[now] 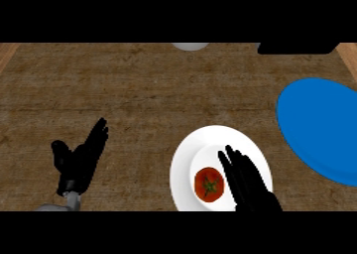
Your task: Pick the tomato from the plate and place it in the plate
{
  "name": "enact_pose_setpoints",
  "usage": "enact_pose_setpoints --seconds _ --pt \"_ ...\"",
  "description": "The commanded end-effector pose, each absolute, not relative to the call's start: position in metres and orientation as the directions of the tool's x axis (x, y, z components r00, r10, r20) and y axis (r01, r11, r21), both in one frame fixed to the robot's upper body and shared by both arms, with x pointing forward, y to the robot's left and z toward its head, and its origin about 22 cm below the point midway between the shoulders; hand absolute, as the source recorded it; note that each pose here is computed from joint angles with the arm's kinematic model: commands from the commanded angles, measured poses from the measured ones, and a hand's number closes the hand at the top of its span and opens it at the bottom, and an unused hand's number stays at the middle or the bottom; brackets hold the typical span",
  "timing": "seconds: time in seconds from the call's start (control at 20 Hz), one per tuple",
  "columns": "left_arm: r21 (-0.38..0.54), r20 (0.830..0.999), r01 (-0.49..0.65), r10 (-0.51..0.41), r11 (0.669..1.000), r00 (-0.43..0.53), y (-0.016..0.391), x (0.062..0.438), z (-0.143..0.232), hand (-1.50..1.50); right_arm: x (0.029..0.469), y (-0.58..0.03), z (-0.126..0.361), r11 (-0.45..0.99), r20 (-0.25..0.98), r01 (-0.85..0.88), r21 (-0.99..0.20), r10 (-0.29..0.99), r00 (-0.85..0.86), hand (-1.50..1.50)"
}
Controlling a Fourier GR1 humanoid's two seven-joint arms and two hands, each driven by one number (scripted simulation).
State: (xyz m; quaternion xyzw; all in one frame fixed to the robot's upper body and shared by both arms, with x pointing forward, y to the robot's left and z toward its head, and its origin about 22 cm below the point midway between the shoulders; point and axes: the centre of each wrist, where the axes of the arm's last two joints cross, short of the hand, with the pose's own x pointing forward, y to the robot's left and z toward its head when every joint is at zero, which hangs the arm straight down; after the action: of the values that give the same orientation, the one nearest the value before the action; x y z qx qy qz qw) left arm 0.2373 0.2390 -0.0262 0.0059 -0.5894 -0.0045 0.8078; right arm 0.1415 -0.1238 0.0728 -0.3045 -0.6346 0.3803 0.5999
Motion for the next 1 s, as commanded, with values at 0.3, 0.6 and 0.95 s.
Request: enact_pose_setpoints --seconds 0.3,0.6,0.95 --pt "-0.001 0.932 -0.007 0.004 1.000 0.363 0.240 0.224 -0.044 0.00 0.145 -0.091 0.047 0.454 0.456 -0.052 -0.890 0.889 -0.048 -1.50" --pt "0.002 0.926 0.002 -0.003 1.000 0.378 0.231 0.218 -0.032 0.00 0.174 -0.098 0.049 0.430 0.430 -0.052 -0.901 0.903 0.010 -1.50" --pt "0.004 0.927 0.006 -0.006 1.000 0.374 0.249 0.240 -0.031 0.00 0.168 -0.093 0.030 0.405 0.409 -0.113 -0.907 0.913 -0.009 -1.50"
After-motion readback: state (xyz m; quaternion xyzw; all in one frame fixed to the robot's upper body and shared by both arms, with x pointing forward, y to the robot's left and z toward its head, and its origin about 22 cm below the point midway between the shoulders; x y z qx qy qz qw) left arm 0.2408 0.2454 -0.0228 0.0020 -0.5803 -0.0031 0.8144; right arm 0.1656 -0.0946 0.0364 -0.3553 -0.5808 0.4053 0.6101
